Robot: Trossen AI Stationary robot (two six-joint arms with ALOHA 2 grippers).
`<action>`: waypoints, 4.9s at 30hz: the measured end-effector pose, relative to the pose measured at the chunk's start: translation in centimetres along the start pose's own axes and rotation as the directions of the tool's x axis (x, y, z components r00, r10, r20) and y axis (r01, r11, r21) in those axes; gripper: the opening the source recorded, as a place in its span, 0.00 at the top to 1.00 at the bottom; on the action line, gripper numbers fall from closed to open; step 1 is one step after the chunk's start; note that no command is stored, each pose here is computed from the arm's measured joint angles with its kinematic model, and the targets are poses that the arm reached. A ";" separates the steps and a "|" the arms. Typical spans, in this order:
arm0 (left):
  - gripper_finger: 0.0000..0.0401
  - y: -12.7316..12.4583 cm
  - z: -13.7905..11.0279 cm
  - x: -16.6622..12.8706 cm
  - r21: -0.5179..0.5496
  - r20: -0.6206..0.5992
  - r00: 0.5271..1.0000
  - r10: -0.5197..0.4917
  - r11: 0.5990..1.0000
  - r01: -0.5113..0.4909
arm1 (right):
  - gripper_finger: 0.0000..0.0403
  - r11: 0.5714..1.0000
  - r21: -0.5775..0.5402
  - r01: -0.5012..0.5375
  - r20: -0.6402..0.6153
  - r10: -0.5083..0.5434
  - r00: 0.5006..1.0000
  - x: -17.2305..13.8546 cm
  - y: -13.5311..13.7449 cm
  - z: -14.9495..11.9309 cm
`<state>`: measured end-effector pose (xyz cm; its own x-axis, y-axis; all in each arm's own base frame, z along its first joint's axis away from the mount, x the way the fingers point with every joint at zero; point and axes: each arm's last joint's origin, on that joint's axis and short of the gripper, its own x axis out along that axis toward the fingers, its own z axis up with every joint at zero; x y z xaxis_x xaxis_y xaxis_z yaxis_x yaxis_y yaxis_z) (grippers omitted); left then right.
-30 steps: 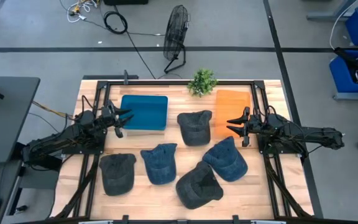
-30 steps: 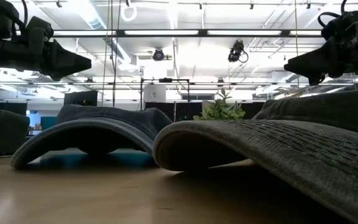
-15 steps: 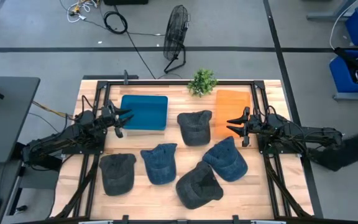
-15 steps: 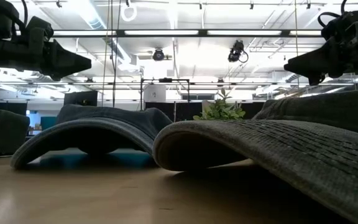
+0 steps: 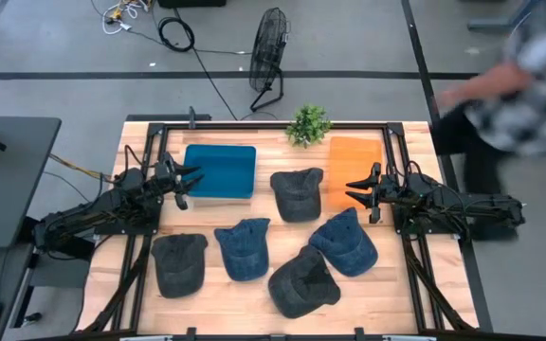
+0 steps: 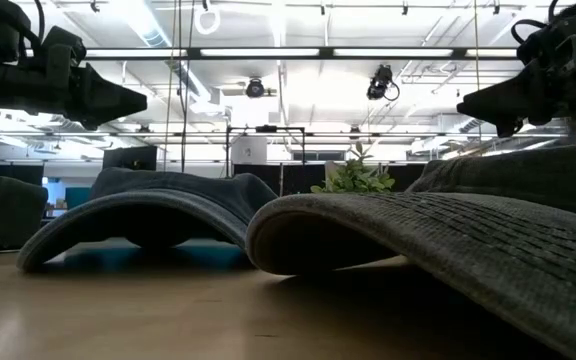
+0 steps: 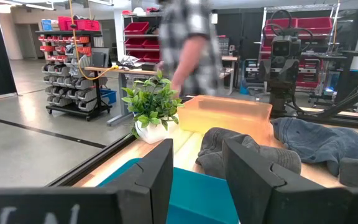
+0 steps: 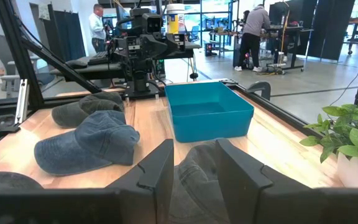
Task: Pick & Place hat
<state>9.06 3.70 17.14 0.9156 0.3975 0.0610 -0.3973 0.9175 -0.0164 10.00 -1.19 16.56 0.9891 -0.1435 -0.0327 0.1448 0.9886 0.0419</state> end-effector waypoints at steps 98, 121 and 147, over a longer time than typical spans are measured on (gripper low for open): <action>0.65 -7.0 5.0 9.1 -0.444 -0.516 0.589 -0.622 0.782 0.437 | 0.70 0.999 -0.048 0.001 0.000 -0.001 1.000 0.0 0.0 0.0; 0.65 -13.3 -0.3 11.2 -0.474 -0.681 0.430 -0.593 0.804 0.359 | 0.70 1.000 -0.025 -0.003 -0.001 0.002 1.000 0.0 0.0 0.0; 0.65 -12.6 -1.6 10.7 -0.256 -0.806 0.481 -0.346 0.936 0.243 | 0.70 1.000 -0.031 -0.003 -0.002 0.003 1.000 0.0 0.0 0.0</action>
<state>24.03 -3.62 16.39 0.6279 -0.1184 -0.7692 -0.1330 0.9575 -0.2560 10.01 -1.18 16.53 0.9894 -0.1407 -0.0349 0.1412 0.9899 0.0114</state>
